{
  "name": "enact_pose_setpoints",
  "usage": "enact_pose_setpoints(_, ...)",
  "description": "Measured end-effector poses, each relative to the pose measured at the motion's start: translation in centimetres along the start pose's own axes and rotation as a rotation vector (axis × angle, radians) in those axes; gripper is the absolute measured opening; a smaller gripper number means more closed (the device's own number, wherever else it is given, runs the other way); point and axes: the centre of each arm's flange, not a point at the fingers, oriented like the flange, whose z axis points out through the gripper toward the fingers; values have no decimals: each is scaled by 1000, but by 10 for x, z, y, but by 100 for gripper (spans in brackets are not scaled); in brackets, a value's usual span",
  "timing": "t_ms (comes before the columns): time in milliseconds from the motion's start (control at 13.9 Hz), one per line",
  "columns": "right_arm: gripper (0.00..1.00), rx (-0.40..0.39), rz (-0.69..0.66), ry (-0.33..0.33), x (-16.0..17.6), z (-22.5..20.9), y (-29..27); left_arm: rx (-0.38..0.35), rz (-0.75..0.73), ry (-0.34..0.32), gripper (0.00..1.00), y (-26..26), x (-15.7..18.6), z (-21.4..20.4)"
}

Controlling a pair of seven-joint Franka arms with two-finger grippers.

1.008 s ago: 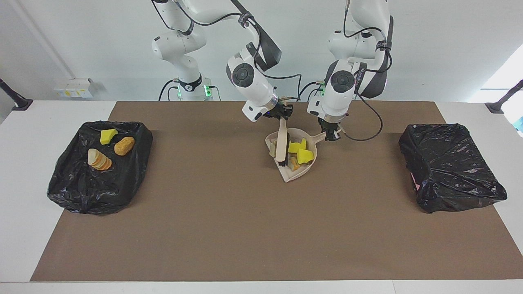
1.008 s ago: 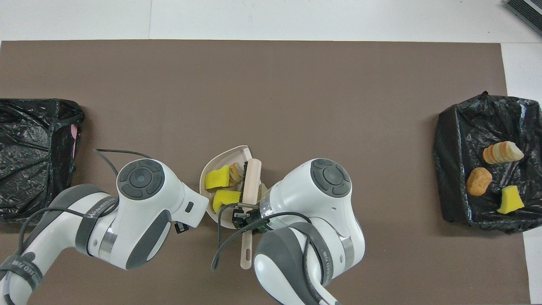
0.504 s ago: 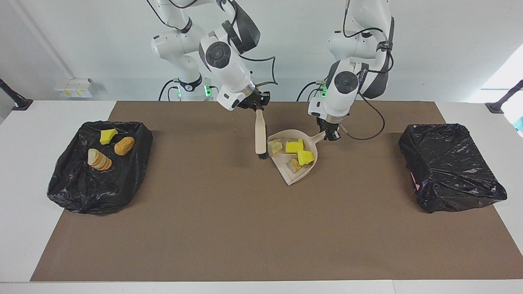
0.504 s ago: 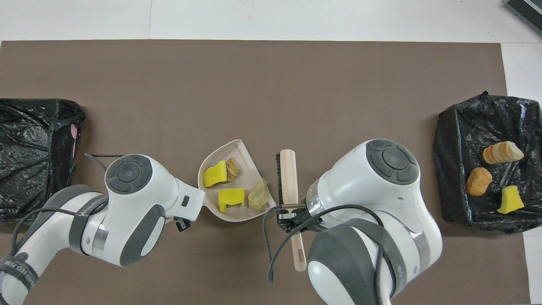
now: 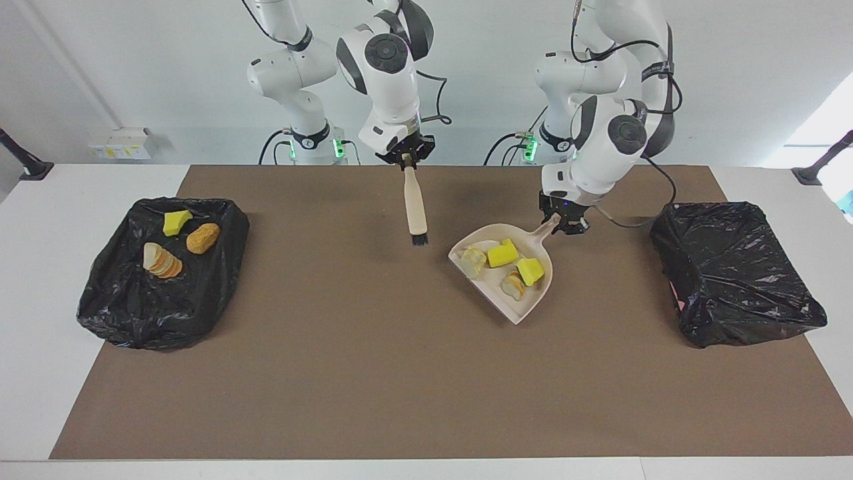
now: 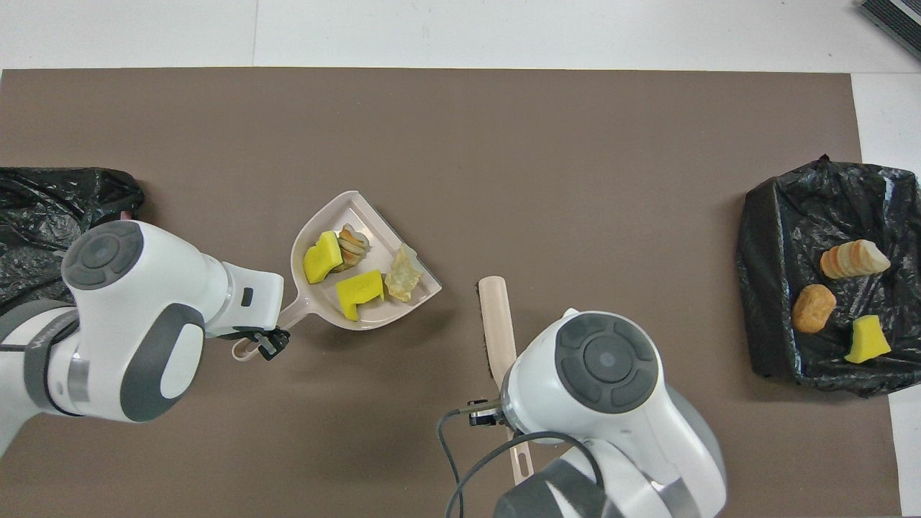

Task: Sweep and dump trash in bin
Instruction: 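Carry the loaded dustpan with the left gripper to the black bag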

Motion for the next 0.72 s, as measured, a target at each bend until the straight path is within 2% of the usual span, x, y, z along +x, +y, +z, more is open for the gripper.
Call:
enact_pose_setpoints(360, 26, -13, 38, 41, -41, 55, -50, 24, -148, 67, 31, -53, -51, -68)
enact_pose_setpoints(720, 26, -44, 41, 30, -71, 101, -72, 15, -284, 92, 31, -106, -110, -111)
